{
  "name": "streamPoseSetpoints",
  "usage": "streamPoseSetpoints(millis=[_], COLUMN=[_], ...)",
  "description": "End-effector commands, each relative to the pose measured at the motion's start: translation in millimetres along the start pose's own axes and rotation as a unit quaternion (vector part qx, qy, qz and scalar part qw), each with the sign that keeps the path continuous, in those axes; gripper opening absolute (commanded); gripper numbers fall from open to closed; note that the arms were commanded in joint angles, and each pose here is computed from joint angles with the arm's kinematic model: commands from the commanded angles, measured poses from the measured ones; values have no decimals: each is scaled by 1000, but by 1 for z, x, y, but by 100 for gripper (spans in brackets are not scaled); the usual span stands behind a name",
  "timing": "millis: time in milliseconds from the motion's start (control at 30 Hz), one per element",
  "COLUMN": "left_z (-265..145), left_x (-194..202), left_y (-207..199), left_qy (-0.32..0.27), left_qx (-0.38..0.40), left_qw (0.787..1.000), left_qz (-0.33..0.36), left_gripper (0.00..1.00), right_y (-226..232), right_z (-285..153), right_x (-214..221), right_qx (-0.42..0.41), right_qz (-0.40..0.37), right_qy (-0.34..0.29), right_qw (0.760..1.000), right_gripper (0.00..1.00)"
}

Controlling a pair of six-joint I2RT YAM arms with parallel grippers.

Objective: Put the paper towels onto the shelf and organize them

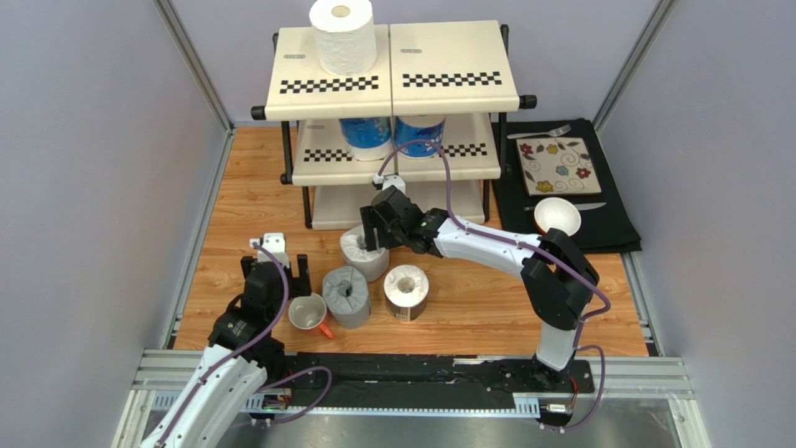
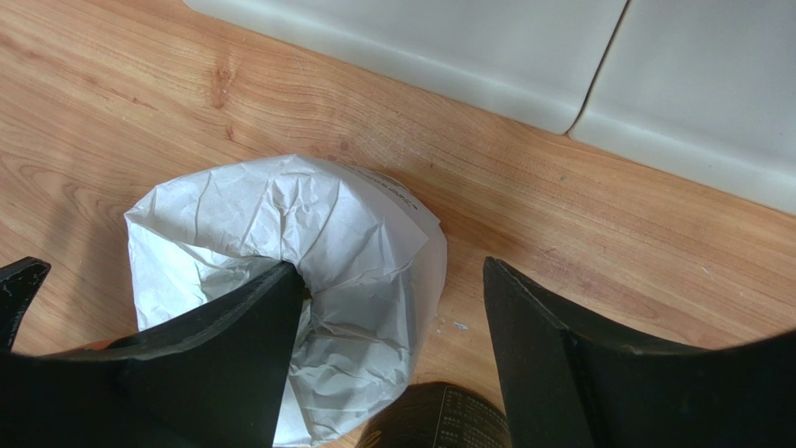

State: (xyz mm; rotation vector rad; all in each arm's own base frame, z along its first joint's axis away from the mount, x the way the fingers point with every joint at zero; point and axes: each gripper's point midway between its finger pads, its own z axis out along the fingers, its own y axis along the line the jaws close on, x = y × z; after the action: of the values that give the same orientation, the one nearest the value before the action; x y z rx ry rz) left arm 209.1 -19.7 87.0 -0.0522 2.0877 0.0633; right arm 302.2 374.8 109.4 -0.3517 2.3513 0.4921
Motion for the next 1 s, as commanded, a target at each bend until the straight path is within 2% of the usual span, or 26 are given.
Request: streamPoseSetpoints(millis=[0, 133, 300, 333, 467, 700, 967], left_z=[-4, -4, -4, -4, -4, -3, -4], left_x=[-17, -17, -16, -16, -17, -16, -16], left_y=[-3, -3, -3, -3, -4, -3, -3], left_qy=[-22, -21, -19, -19, -20, -18, -18], left_qx=[7, 7, 8, 8, 8, 8, 8], left_qw=[1000, 1000, 1000, 1000, 1000, 1000, 1000], left_qz=[-11, -11, -11, -11, -11, -10, -11], left_gripper=[98, 98, 98, 98, 98, 98, 98], right_y=[12, 11, 7, 7, 5, 10, 21], right_z=[4, 5, 1, -1, -14, -63, -152], right_x=[-13, -9, -7, -9, -17, -53, -108], right_qx=[-12, -12, -9, -9, -10, -30, -79], right_qz=[3, -3, -10, -11, -12, -9, -1], right_qy=[-12, -3, -3, -7, -26, -88, -171], right_qw=[1000, 1000, 1000, 1000, 1000, 996, 982], right_gripper=[72, 71, 59, 54, 48, 46, 46])
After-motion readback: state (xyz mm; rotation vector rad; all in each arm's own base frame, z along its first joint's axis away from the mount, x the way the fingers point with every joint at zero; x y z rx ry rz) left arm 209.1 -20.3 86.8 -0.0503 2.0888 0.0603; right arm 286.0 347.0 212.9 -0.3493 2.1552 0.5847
